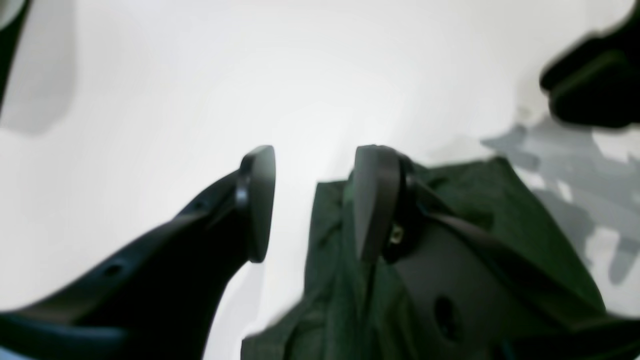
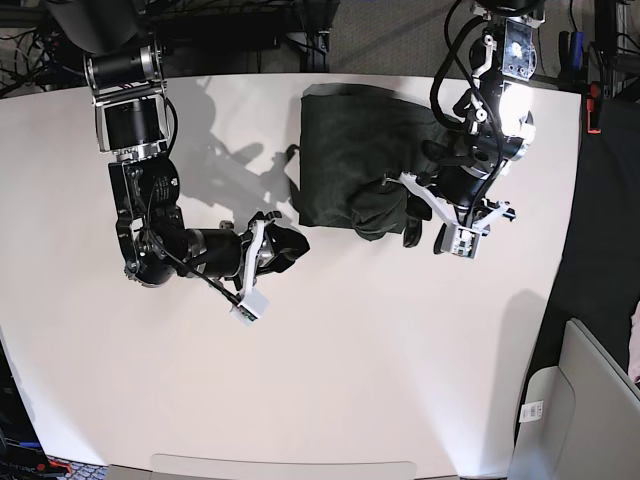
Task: Fold the T-shirt properly
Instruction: 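Release the right gripper and grasp the bundle's edge with the left gripper, then tuck and press the bundle's edge under with the left gripper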
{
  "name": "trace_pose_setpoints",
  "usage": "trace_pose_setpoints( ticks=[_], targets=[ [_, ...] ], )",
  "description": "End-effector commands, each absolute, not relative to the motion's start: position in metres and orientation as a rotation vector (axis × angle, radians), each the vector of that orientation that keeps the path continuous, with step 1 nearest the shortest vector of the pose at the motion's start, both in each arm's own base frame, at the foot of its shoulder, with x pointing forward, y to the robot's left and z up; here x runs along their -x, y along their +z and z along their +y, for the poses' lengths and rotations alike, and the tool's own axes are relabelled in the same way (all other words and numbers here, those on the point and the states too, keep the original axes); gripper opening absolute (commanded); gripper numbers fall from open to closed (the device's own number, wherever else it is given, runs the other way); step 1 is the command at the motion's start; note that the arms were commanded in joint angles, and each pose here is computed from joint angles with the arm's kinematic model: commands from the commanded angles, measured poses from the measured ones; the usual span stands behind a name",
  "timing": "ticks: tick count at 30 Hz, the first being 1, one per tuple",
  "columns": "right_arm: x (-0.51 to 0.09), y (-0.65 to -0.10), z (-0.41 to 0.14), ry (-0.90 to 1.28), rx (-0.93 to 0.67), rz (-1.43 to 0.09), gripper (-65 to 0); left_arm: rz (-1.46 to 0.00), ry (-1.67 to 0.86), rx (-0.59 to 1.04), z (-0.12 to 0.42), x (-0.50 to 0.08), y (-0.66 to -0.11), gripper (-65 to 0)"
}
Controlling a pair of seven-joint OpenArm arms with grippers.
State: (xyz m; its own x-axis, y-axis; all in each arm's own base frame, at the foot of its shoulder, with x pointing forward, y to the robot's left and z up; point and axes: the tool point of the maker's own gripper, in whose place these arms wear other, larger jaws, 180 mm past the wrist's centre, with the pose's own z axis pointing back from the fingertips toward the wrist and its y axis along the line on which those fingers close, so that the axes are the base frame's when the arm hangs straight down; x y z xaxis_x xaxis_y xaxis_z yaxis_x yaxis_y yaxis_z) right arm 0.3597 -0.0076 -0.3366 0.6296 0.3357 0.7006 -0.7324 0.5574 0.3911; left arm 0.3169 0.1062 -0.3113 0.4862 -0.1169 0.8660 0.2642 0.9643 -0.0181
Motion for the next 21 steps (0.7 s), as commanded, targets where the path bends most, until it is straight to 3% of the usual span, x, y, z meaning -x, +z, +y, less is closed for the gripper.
trace_pose_setpoints(
  ticks=[1,21],
  targets=[
    [-0.372,-0.315,-0.006,0.675,-0.757,-0.684,-45.2,-1.057,-0.257,0.175,0.097,-0.318,-0.306,-38.5],
    [-0.374,-0.307,-0.018,0.665,-0.749,-0.703,-45.3,-0.97,-0.368,0.234,0.054,-0.331,-0.338,-38.7]
  ],
)
